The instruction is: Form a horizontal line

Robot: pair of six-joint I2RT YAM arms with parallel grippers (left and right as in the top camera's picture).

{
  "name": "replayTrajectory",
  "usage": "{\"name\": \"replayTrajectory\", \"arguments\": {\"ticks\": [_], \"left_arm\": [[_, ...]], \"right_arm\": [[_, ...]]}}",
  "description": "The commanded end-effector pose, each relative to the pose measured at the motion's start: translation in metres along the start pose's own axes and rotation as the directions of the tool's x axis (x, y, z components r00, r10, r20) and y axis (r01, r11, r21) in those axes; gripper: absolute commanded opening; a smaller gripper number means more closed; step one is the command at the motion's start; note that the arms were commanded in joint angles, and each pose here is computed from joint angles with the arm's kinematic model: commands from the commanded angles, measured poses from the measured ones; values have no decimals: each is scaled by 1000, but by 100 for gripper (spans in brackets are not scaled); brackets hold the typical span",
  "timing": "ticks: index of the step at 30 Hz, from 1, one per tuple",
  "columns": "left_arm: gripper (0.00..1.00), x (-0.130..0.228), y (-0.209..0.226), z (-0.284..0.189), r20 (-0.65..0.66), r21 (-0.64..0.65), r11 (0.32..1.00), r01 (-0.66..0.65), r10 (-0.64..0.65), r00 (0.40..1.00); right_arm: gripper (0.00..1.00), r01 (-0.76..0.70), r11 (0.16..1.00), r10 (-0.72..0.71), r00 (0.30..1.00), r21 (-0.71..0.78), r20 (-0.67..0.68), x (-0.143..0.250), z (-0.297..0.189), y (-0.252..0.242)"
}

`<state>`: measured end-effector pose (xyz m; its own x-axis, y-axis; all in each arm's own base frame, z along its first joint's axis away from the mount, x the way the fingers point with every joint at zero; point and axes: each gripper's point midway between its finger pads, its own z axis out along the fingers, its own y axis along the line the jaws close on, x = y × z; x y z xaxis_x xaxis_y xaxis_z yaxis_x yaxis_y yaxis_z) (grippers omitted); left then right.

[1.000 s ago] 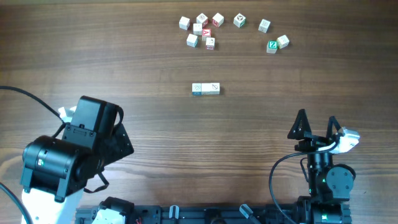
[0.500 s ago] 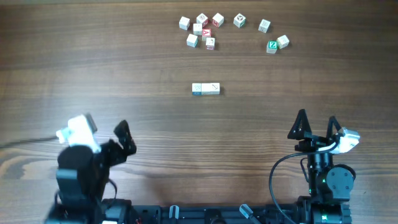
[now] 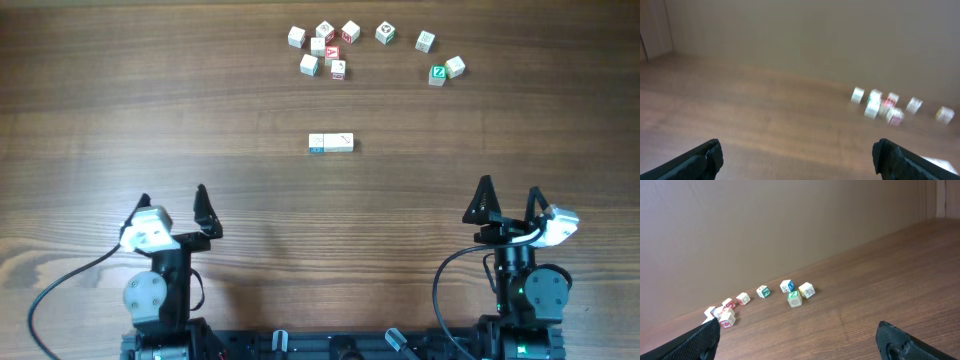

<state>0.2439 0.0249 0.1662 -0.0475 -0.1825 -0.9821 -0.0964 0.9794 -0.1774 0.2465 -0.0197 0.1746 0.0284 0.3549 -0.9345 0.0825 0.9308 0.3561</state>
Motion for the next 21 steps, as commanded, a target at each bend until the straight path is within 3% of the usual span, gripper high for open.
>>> {"name": "replayTrajectory", "arguments": {"ticks": [1,19,21], "left_arm": [[100,8,2,1,-7,-3,992,-129,129,992],[100,8,4,1,-7,-13,991,-136,136,991],[100,8,4,1,-6,-13,991,-136,136,991]], "right_arm": [[100,14,1000,-14,1000,-16,6,-1,-1,3],[100,14,1000,-13,1000,-16,6,-2,-1,3],[100,68,998,-68,998,11,18,-4,-1,-2]]}}
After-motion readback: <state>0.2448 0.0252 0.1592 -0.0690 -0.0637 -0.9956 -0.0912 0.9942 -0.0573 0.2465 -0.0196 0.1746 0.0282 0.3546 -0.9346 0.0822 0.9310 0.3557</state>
